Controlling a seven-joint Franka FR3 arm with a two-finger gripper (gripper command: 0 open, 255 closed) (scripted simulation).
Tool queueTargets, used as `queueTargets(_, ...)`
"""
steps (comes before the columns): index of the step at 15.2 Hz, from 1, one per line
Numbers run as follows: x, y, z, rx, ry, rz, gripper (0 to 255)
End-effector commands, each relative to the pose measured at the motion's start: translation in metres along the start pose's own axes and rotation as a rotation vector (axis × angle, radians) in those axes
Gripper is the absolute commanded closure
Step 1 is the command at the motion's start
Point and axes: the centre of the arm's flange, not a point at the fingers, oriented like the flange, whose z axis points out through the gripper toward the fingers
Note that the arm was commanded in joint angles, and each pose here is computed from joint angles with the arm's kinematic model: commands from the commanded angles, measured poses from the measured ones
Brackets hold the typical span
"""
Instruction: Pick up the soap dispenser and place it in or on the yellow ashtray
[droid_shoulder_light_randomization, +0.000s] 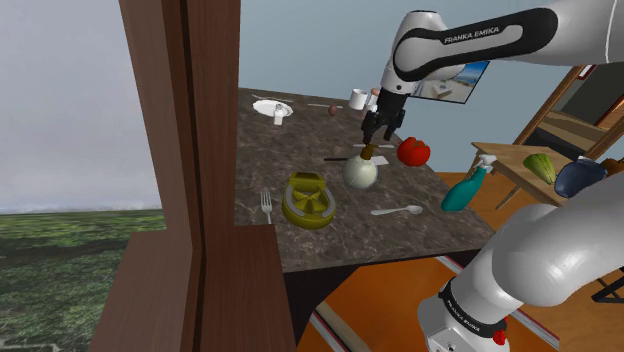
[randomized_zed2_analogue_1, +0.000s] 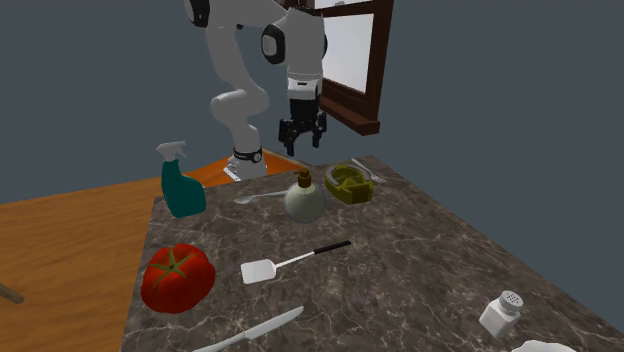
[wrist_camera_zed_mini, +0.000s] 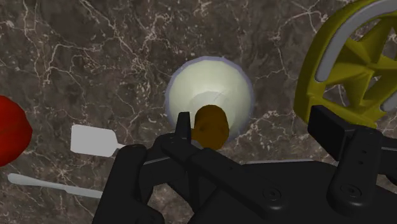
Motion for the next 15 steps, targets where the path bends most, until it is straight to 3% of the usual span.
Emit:
queueTargets(1, 0.021, 0.013, 0.01, 0.001, 0.012, 0.004, 0)
queueTargets(4, 0.049, 0.026, 0.026, 0.003, 0.026, 0.009, 0)
queueTargets(11, 0.05, 0.026, 0.063, 0.003, 0.026, 0.009, 0)
queueTargets(15, 0.05, 0.026, 0.066, 0.003, 0.026, 0.009, 0)
